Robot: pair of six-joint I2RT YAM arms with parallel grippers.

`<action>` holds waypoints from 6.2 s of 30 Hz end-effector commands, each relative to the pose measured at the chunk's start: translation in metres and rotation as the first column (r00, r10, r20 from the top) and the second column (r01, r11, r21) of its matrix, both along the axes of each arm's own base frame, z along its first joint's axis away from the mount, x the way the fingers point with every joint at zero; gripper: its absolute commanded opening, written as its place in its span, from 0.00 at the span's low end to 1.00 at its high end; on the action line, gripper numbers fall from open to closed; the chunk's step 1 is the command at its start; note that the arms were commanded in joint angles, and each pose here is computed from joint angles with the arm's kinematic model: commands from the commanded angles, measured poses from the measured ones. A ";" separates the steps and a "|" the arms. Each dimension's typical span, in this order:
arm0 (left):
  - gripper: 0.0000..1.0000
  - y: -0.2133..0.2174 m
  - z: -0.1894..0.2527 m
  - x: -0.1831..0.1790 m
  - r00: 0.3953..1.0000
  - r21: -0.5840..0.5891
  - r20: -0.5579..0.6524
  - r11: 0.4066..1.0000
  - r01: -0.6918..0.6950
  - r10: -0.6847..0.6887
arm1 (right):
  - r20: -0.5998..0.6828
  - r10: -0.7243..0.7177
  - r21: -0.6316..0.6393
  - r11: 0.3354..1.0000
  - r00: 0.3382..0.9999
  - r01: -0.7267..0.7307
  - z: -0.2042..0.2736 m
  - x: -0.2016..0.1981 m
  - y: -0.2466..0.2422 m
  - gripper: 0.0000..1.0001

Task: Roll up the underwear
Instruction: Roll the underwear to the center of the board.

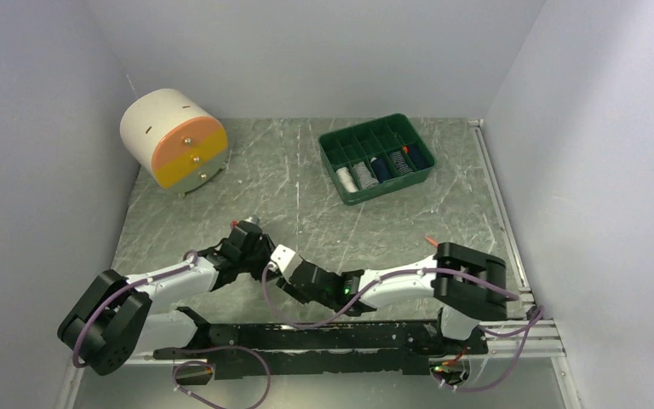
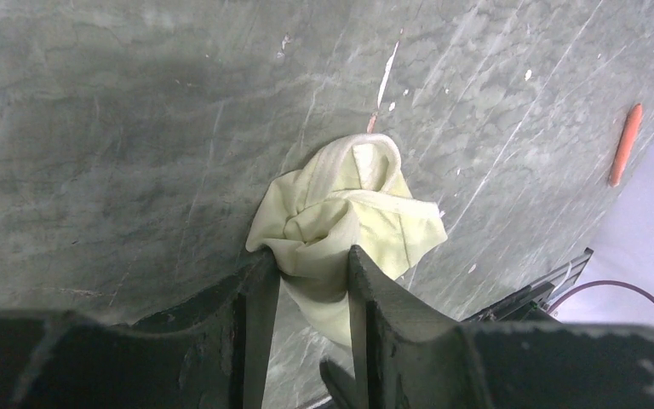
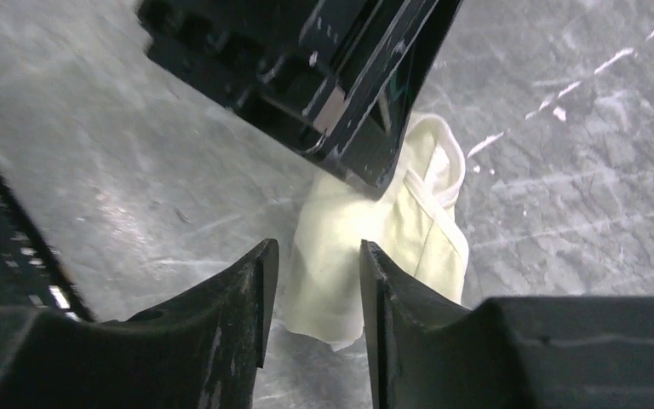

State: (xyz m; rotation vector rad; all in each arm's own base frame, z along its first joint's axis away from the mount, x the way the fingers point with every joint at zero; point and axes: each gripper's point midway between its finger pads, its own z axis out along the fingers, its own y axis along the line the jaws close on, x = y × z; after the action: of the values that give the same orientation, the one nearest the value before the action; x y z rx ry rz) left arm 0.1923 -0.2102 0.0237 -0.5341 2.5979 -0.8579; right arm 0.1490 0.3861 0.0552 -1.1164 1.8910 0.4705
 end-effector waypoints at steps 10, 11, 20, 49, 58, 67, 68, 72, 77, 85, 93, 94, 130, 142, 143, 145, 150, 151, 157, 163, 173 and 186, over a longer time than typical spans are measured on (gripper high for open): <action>0.50 0.024 -0.025 -0.025 0.997 0.116 -0.083 0.993 0.005 0.004 | -0.050 -0.073 -0.059 0.996 0.996 0.070 -0.035 0.005 -0.020 0.09; 0.54 0.022 -0.022 -0.024 0.997 0.104 -0.077 0.995 0.005 0.003 | -0.106 -0.065 -0.029 0.998 0.992 0.063 -0.038 0.001 -0.021 0.07; 0.70 0.004 0.005 -0.009 0.999 -0.007 0.034 1.000 0.024 -0.024 | -0.507 0.111 0.414 0.901 0.855 0.128 -0.022 0.001 -0.040 0.08; 0.47 0.013 -0.039 -0.010 0.995 0.149 -0.093 0.988 0.037 -0.023 | -0.234 -0.124 0.178 0.970 0.964 0.168 0.031 0.062 -0.061 0.43; 0.46 0.011 -0.038 -0.011 0.994 0.139 -0.101 0.989 0.046 -0.032 | 0.030 -0.217 -0.009 0.976 0.976 0.218 0.022 0.044 -0.042 0.42; 0.48 0.009 -0.037 -0.013 0.994 0.128 -0.105 0.991 0.051 -0.037 | 0.040 -0.203 -0.074 0.976 0.978 0.206 -0.011 0.030 -0.037 0.20; 0.49 0.009 -0.037 -0.013 0.994 0.129 -0.105 0.990 0.052 -0.038 | 0.026 -0.202 -0.062 0.977 0.979 0.203 -0.013 0.028 -0.038 0.16; 0.59 -0.001 -0.023 -0.008 0.997 0.062 -0.049 0.996 0.061 -0.058 | -0.176 -0.147 0.039 0.987 0.973 0.157 -0.024 0.024 -0.036 0.09; 0.70 -0.017 0.001 0.004 0.994 -0.019 0.049 0.995 0.094 -0.093 | -0.449 0.033 0.283 0.953 0.893 0.107 -0.026 0.007 -0.042 0.09; 0.70 -0.026 0.005 0.021 0.992 0.008 0.060 0.994 0.110 -0.110 | -0.612 0.173 0.425 0.895 0.772 0.136 -0.028 0.008 -0.052 0.11; 0.51 -0.018 -0.016 0.024 0.993 0.122 -0.004 0.986 0.117 -0.117 | -0.621 0.109 0.376 0.910 0.776 0.173 -0.028 0.030 -0.055 0.16; 0.47 -0.019 -0.018 0.023 0.993 0.122 -0.007 0.985 0.119 -0.119 | -0.618 0.107 0.374 0.912 0.779 0.171 -0.026 0.032 -0.054 0.17; 0.34 -0.016 -0.016 0.011 0.994 0.109 -0.062 0.989 0.099 -0.092 | -0.155 -0.194 -0.016 0.981 0.969 0.194 -0.028 0.027 -0.046 0.16; 0.67 -0.035 0.005 0.021 0.994 -0.011 0.031 0.994 0.109 -0.109 | -0.624 0.107 0.402 0.894 0.774 0.201 -0.018 0.015 -0.056 0.12; 0.67 -0.037 0.004 0.021 0.992 -0.012 0.033 0.993 0.120 -0.120 | -0.645 0.109 0.406 0.887 0.756 0.218 -0.020 0.016 -0.059 0.13; 0.66 -0.039 -0.001 0.020 0.992 0.011 0.016 0.992 0.128 -0.128 | -0.681 0.112 0.398 0.886 0.723 0.237 -0.026 0.020 -0.063 0.15; 0.55 -0.039 -0.022 0.011 0.990 0.064 -0.048 0.989 0.134 -0.131 | -0.708 0.111 0.370 0.900 0.698 0.232 -0.036 0.026 -0.063 0.19; 0.52 -0.038 -0.024 0.011 0.991 0.071 -0.053 0.989 0.129 -0.125 | -0.711 0.095 0.357 0.902 0.697 0.242 -0.038 0.028 -0.065 0.20; 0.43 -0.029 -0.034 0.007 0.991 0.116 -0.086 0.986 0.116 -0.107 | -0.617 -0.001 0.298 0.925 0.787 0.235 -0.029 0.049 -0.071 0.46; 0.41 -0.029 -0.034 0.008 0.990 0.131 -0.098 0.985 0.116 -0.104 | -0.298 -0.126 0.222 0.955 0.946 0.197 0.013 0.065 -0.077 0.60; 0.41 -0.033 -0.030 0.011 0.989 0.129 -0.107 0.985 0.115 -0.102 | 0.031 -0.173 0.081 0.982 0.984 0.170 0.029 0.044 -0.062 0.55; 0.51 -0.035 -0.021 0.011 0.989 0.111 -0.107 0.987 0.113 -0.102 | -0.062 -0.212 0.005 0.977 0.975 0.212 -0.016 0.034 -0.060 0.18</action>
State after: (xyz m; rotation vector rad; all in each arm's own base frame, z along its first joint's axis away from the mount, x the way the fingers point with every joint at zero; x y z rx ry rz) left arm 0.2236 -0.2682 0.0266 -0.3907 2.6653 -0.8876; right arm 0.1772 0.3296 0.0401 -0.9641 1.9765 0.3321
